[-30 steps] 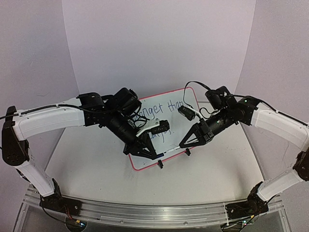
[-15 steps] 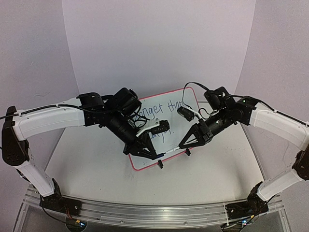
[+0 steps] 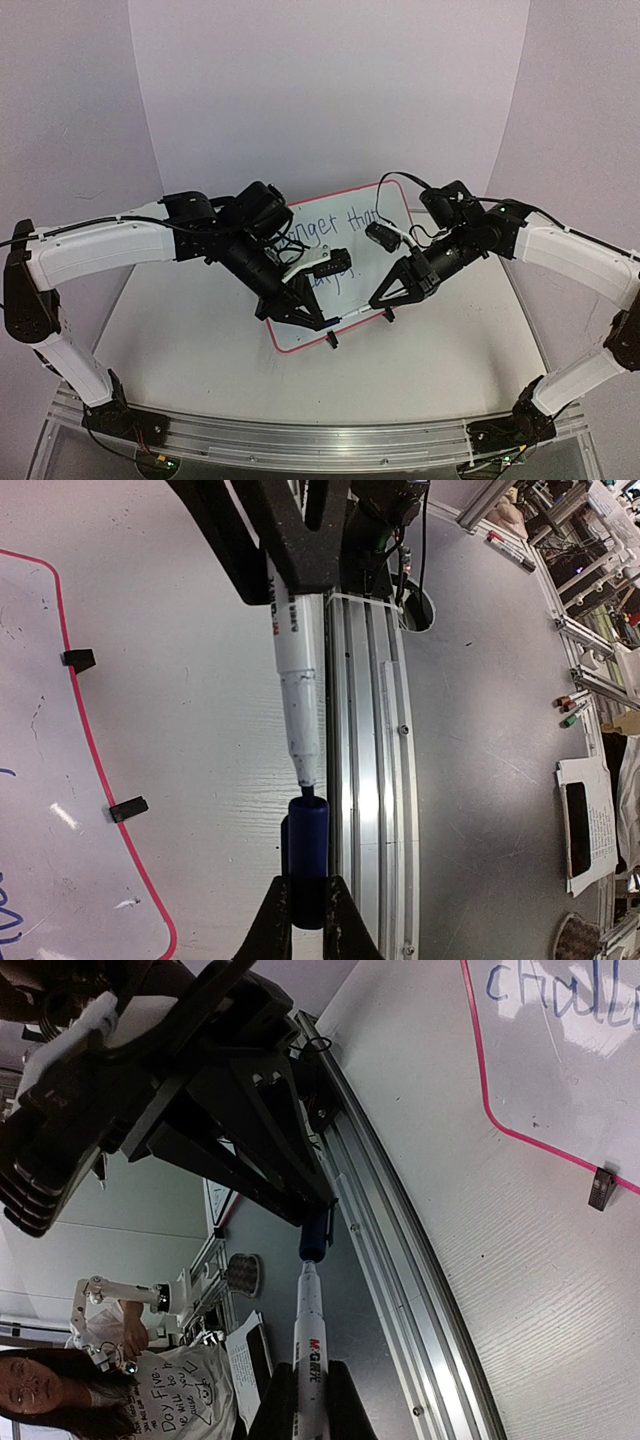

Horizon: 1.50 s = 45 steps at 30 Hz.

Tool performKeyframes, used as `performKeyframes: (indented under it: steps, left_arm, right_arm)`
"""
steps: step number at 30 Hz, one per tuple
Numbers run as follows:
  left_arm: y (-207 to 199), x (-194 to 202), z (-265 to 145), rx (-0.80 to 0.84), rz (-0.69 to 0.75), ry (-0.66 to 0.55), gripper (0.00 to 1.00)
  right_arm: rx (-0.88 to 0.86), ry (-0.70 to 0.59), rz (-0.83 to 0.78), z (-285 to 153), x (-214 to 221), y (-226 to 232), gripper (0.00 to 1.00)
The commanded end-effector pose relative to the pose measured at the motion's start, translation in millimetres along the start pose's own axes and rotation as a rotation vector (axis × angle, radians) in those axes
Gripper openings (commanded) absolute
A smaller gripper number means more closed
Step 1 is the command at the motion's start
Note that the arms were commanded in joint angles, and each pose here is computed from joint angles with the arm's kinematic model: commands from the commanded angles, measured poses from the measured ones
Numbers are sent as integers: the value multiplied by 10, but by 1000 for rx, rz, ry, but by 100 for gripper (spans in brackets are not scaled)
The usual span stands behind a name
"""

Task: Write a sentence on the whiteboard
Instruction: Insert the pen cap into the whiteboard marker.

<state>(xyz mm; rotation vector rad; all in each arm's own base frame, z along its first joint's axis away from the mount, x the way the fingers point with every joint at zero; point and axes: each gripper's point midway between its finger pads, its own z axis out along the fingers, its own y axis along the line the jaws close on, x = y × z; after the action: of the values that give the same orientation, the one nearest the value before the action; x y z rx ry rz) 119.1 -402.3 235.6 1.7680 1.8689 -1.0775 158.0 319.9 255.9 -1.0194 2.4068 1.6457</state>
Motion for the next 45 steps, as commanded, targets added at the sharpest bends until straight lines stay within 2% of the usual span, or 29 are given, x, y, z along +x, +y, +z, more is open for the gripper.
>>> performKeyframes:
  steps: [1,24,37,45]
  left_arm:
    - [-90,-145,-94,13,32,-50,0]
    - [-86,-239,-68,29,38,-77,0]
    - [-66,-289,-31,36,39,-98,0]
    - [-13,-437,-38,11,57,-158,0]
  right_arm:
    - [-6,5,-11,16,5,-26,0]
    - [-70,50,-29,174,-16,13,0]
    - [-91,18,-42,234,-121,1,0]
    - [-99,3,-33,274,-135,-45,0]
